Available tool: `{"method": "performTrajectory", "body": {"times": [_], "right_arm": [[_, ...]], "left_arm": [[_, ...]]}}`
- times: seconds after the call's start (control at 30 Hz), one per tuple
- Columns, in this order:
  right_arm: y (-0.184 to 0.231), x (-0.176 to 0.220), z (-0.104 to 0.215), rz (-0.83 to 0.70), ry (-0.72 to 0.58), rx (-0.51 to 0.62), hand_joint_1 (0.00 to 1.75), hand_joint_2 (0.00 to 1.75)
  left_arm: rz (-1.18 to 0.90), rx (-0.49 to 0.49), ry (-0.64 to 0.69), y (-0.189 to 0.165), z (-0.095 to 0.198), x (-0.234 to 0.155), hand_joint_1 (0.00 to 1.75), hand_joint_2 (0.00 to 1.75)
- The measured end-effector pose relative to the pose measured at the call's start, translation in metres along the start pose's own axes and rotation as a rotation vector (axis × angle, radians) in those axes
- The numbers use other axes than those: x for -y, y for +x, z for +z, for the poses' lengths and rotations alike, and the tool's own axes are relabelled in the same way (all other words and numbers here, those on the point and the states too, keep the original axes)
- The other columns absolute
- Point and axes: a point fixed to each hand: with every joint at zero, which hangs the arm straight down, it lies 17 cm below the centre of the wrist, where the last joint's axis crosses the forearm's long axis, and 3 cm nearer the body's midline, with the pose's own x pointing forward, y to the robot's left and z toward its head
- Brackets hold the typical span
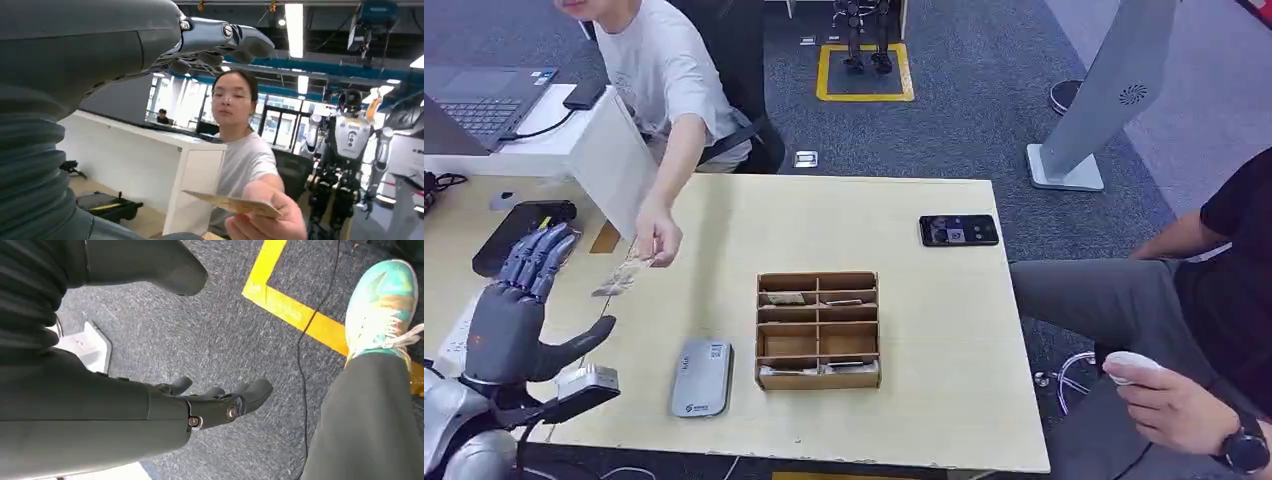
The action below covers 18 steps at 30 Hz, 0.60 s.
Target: Pass the card to the sensor for recognition and then transmit it.
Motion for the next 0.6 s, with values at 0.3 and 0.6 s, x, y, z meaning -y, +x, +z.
{"method": "performTrajectory", "body": {"times": [0.3,0.6], "right_arm": [[0.006,0.000,-0.001,0.045,0.012,0.017,0.00,1.75],[0.014,0.000,-0.002,0.055,0.010,0.027,0.00,1.75]], "left_arm": [[-0.131,0.022,-0.072,0.000,-0.007,0.038,0.00,1.75],[-0.184,-0.024,-0.102,-0.012,-0.005,0.054,0.00,1.75]]}}
